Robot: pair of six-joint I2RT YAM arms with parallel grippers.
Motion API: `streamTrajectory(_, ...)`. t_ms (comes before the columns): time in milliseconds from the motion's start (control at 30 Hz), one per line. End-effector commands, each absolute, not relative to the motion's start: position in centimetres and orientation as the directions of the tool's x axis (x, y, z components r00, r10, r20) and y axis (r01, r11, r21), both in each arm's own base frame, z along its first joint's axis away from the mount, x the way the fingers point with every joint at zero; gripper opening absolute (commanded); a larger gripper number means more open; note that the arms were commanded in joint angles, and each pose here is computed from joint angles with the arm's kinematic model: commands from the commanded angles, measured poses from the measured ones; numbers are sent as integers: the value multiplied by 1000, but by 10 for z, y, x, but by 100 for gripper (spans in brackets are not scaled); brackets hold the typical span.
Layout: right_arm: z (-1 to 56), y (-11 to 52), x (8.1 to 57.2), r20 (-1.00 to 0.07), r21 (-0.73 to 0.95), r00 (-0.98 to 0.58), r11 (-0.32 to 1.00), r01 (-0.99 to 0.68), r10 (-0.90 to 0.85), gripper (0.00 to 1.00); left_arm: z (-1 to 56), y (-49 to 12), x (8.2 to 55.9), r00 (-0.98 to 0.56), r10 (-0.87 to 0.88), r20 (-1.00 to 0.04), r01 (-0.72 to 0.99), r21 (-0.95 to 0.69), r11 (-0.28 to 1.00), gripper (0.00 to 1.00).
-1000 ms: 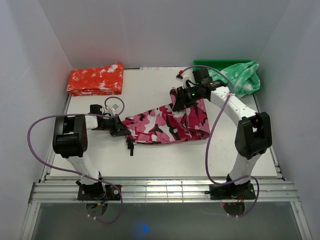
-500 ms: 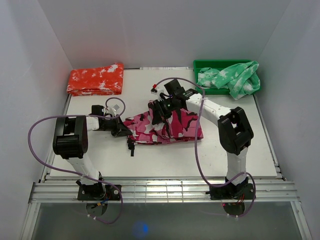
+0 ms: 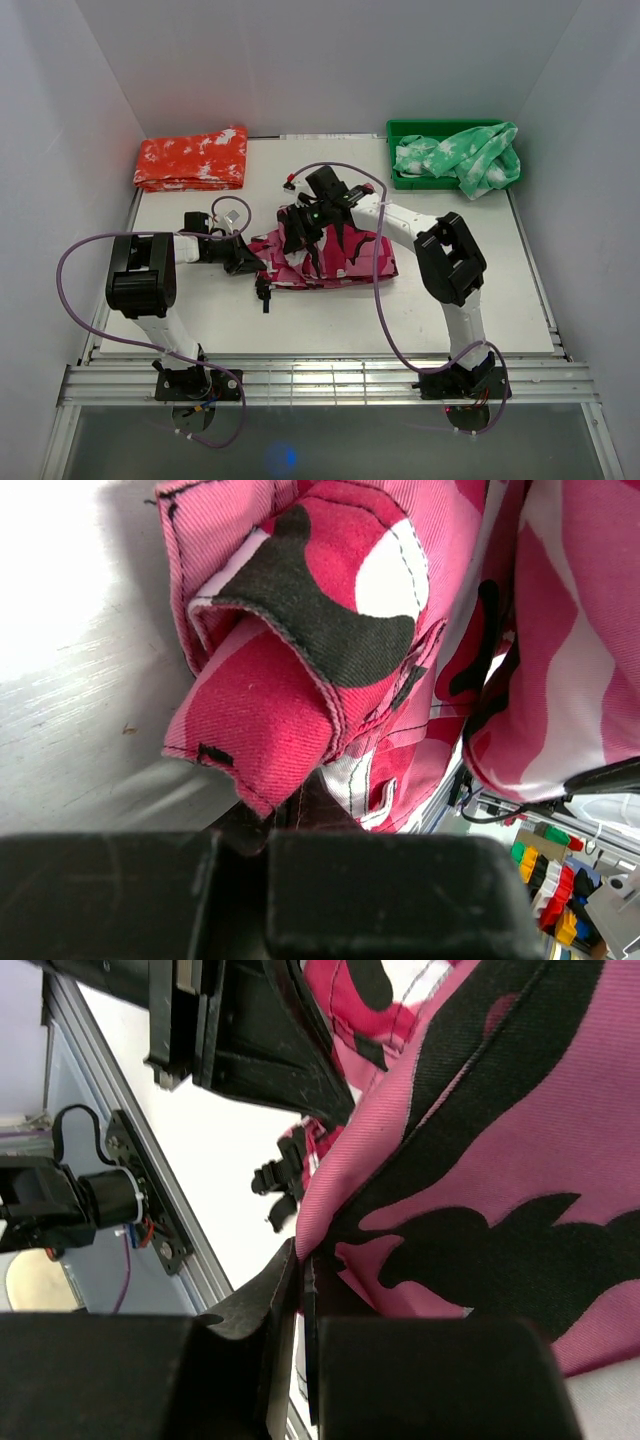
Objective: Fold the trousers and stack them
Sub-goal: Fold the trousers
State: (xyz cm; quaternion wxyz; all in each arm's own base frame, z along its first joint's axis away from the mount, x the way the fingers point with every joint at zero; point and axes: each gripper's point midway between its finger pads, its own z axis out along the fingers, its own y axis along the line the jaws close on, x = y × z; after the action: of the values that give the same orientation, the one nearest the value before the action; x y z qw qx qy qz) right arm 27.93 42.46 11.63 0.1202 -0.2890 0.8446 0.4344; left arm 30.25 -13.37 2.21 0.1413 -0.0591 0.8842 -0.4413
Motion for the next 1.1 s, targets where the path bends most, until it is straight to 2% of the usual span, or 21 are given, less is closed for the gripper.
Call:
streamTrajectory(0,147,454,288,-511,692,-797,396,-603,-322,8,18,-133,296,-950,-226,-217,20,-763,647,0)
streamTrajectory(333,136,472,287,-443,738,-850,423,-526,-284,8,18,-131,297,-942,-258,-213,-8,-757,654,0)
streamTrajectory(767,137,501,282,-440,755,-858,409,-513,-265,8,19,-130,296,-938,-266,-223,-8,-752,659,0)
streamTrajectory(1067,123,508,278,-402,754,-882,457,-472,-248,8,20,-130,293,-936,-279,-214,-23,-755,655,0)
